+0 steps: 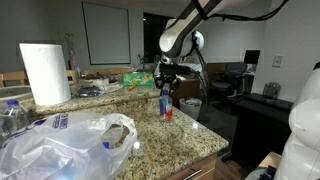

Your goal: Put the bottles in the plastic

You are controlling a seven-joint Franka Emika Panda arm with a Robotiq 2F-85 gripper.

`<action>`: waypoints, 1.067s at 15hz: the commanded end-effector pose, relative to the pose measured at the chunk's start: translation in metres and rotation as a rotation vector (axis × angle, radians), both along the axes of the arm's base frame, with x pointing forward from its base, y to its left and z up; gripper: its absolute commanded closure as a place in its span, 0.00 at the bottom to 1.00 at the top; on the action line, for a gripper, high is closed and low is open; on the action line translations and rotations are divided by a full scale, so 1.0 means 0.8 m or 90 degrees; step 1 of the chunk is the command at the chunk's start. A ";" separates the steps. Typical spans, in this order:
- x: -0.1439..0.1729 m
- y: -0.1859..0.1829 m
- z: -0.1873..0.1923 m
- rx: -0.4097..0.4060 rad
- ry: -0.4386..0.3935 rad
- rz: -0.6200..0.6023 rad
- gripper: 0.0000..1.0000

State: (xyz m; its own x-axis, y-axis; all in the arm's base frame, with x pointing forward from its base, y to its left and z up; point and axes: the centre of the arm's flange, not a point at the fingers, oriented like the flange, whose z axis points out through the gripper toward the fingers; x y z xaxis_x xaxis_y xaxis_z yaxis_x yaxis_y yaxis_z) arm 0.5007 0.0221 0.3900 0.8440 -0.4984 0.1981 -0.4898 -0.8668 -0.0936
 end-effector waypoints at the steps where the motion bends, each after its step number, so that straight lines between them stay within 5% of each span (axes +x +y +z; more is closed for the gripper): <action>1: -0.001 0.000 0.003 0.010 0.026 -0.003 0.84; 6: -0.002 0.000 0.000 0.010 0.046 -0.002 1.00; 10: -0.007 0.005 0.002 0.005 0.049 0.002 1.00; 11: -0.009 0.008 0.003 0.005 0.052 0.004 0.74; 16: -0.016 0.004 0.013 -0.004 0.058 -0.022 0.48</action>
